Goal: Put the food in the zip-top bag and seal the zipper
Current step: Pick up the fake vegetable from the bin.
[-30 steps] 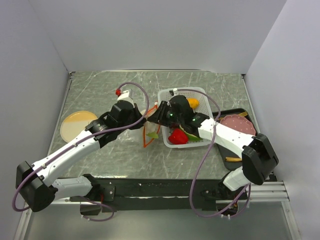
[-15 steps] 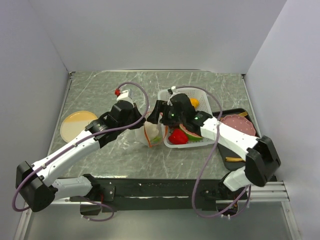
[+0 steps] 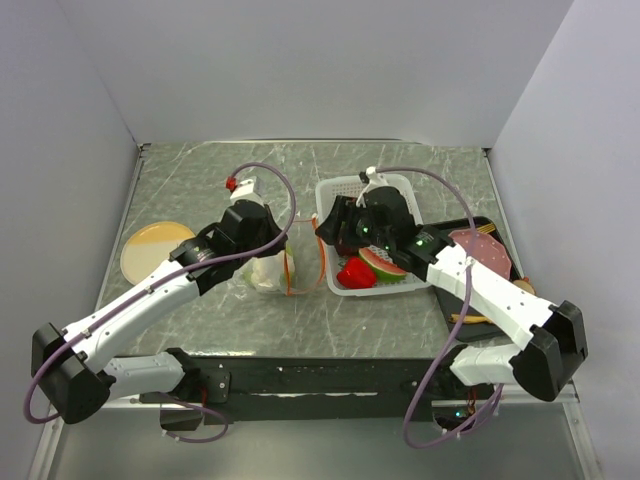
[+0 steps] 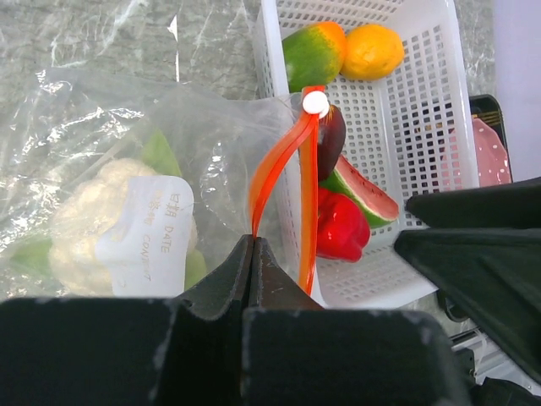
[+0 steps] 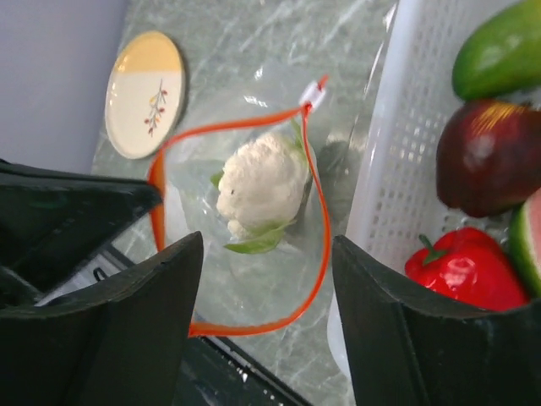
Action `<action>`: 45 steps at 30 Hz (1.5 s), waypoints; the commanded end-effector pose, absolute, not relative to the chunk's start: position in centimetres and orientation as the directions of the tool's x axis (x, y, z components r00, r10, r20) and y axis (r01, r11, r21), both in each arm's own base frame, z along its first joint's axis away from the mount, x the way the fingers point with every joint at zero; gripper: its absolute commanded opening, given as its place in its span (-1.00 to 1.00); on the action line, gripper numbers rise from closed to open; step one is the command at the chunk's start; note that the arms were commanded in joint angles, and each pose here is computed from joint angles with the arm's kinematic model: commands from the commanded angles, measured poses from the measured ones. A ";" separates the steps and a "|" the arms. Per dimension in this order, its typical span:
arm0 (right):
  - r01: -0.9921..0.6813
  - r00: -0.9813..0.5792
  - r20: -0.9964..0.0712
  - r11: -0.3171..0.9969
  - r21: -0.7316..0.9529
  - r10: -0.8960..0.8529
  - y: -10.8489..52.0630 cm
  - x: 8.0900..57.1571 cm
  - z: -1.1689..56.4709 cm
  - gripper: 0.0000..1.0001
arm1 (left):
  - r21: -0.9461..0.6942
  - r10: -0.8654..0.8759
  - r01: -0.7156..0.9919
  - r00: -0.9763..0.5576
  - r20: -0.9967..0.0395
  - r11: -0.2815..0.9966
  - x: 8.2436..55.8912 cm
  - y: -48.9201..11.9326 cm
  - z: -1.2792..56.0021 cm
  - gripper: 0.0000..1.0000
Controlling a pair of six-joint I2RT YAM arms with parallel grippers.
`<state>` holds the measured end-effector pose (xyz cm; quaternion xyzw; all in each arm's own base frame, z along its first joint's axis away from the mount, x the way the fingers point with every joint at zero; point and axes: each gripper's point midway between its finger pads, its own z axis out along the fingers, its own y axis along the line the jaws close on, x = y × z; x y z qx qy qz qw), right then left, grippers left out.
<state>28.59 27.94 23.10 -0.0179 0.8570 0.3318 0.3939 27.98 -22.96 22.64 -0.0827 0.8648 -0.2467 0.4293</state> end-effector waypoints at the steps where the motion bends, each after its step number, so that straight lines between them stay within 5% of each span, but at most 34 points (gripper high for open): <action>1: -0.299 -0.747 -0.629 0.738 0.605 0.214 29.0 27.6 20.9 0.34 | -0.536 -0.410 0.082 -0.553 -0.726 0.840 28.4 -22.6 26.1 -0.99; 20: -0.278 -0.817 -0.562 0.766 0.580 0.129 30.9 28.6 16.3 0.08 | -0.512 -0.417 0.050 -0.513 -0.750 0.858 28.2 -20.9 26.8 -0.98; 25: -0.332 -0.831 -0.546 0.697 0.635 0.102 32.4 27.8 16.9 -0.86 | -0.504 -0.409 0.049 -0.519 -0.750 0.862 28.4 -20.9 26.6 -0.99; 26: -0.333 -0.831 -0.545 0.692 0.641 0.106 32.5 27.8 17.2 -0.92 | -0.505 -0.410 0.049 -0.519 -0.750 0.862 28.4 -20.9 26.7 -0.98; 39: -0.487 -0.758 -0.642 0.556 0.674 0.115 36.1 29.6 26.0 -0.91 | -0.551 -0.493 0.025 -0.415 -0.764 0.834 26.8 -17.6 33.1 -0.98; 45: -0.484 -0.802 -0.595 0.529 0.698 0.050 37.9 29.9 24.7 -0.89 | -0.542 -0.508 -0.029 -0.395 -0.766 0.840 26.6 -16.3 32.9 -0.99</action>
